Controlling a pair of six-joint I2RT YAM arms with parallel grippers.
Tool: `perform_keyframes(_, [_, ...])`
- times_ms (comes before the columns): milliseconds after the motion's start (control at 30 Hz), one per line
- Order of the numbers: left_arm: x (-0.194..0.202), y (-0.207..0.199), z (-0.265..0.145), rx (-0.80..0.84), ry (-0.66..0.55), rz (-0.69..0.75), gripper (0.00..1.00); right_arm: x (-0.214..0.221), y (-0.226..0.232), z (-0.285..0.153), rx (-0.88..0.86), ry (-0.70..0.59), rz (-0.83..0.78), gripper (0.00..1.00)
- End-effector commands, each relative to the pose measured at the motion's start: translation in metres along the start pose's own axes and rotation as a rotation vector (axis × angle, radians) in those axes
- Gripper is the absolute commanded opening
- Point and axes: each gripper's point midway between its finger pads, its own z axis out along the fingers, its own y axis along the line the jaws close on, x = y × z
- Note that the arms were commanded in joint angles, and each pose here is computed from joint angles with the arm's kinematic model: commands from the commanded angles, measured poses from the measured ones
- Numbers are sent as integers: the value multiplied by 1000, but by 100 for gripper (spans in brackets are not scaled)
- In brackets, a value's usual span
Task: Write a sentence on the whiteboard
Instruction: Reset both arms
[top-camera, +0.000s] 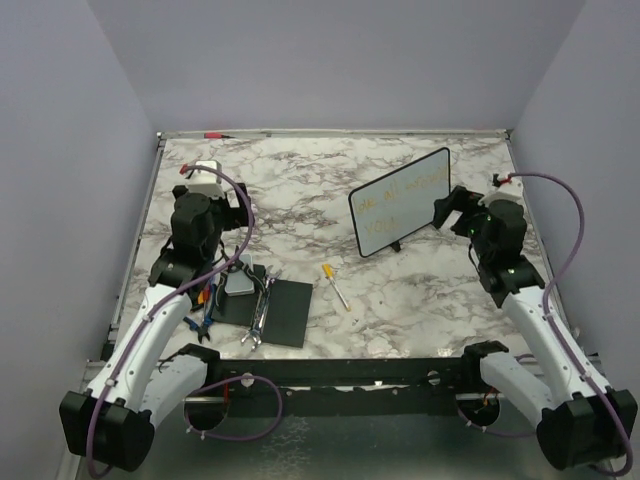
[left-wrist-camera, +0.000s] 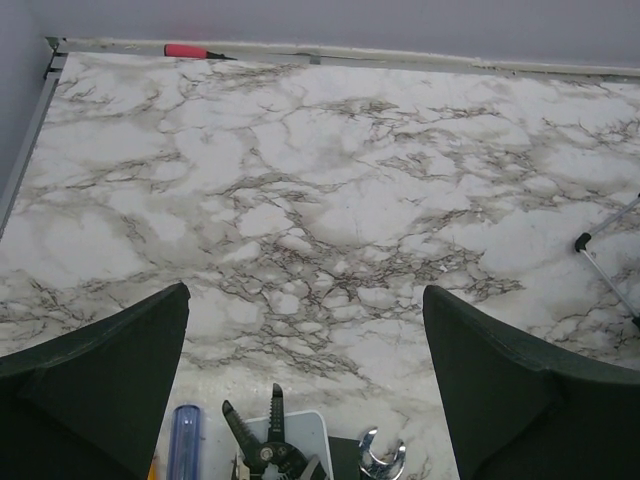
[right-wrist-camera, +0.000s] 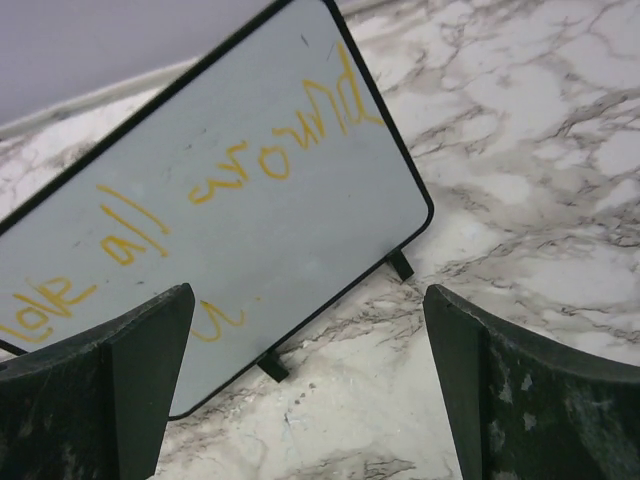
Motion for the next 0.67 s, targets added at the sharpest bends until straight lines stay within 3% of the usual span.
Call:
perform_keyframes(0, [-11, 23, -16, -105, -59, -4, 99, -35, -12, -26, 38, -141, -29, 100])
perform_keyframes(200, [-36, 39, -36, -193, -156, -72, 99, -71, -26, -60, 72, -410, -88, 100])
perform_keyframes(633, [-32, 33, -39, -149, -155, -65, 99, -72, -30, -71, 86, -428, -79, 100])
